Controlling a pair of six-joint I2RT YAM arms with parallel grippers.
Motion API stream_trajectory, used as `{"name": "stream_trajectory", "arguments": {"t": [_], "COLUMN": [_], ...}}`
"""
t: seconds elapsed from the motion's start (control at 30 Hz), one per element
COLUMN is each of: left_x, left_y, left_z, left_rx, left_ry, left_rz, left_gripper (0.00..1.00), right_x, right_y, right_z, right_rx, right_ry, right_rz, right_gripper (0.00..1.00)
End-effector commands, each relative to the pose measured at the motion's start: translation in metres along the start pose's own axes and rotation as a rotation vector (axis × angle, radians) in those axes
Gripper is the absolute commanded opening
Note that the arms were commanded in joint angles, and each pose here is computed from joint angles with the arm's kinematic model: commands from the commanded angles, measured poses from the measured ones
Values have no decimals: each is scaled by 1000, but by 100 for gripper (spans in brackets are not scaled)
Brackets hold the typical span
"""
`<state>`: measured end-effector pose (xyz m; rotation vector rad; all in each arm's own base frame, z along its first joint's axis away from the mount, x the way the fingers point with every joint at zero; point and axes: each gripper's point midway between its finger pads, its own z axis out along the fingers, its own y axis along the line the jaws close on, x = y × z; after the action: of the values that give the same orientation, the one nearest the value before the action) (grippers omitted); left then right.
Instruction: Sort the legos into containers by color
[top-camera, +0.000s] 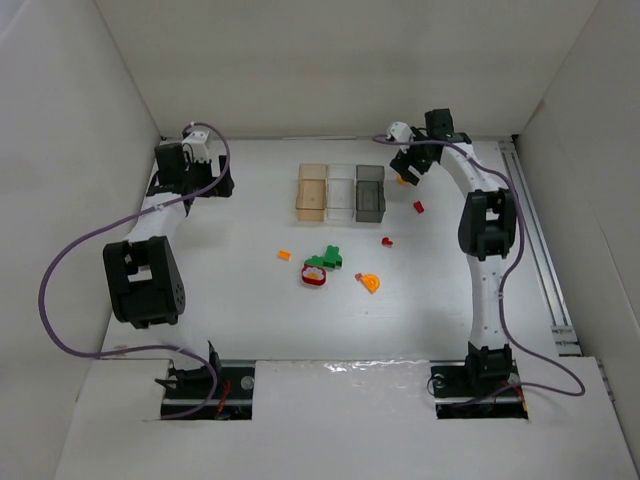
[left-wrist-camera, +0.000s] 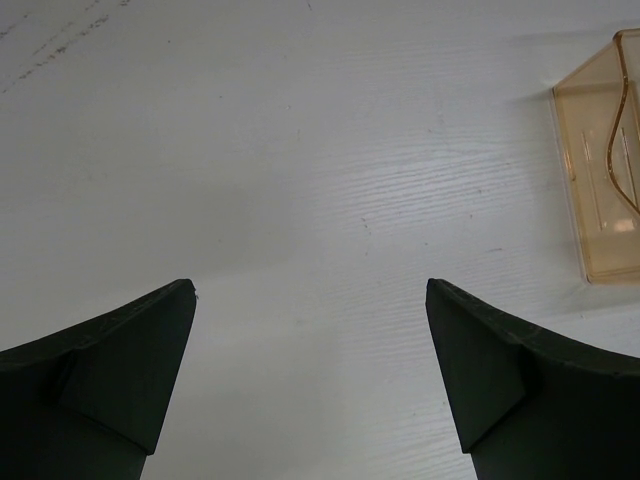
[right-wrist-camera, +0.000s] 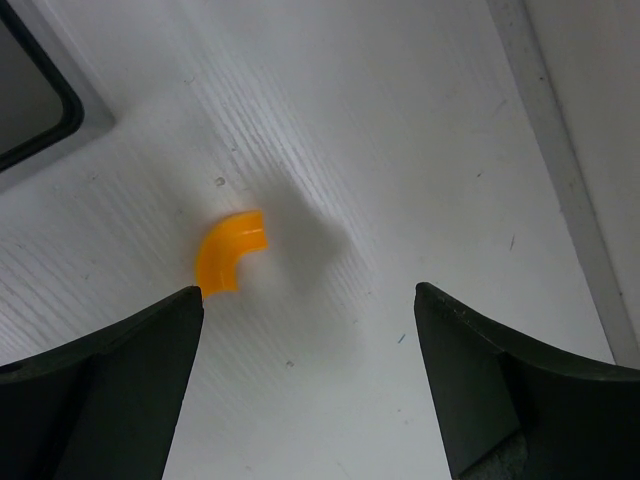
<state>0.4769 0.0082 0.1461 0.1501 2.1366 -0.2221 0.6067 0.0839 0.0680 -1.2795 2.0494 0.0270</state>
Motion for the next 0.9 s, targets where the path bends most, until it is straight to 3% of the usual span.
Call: {"name": "stream_trajectory", "arguments": {"t": [0.0,0.87], "left_x": [-18,-20], "left_y": [0,6], "left_z": [-1,1], "left_rx": [14,7], "left_ry": [-41,-31], "left_rz": [21,22], "left_gripper": [100,100], "right_x": [-17,-14], "right_y": [-12,-7], "right_z": [-7,17], "right_rx": [34,39], "right_ry": [-15,31], "right_rz": [-34,-66], "right_gripper": [91,91]}}
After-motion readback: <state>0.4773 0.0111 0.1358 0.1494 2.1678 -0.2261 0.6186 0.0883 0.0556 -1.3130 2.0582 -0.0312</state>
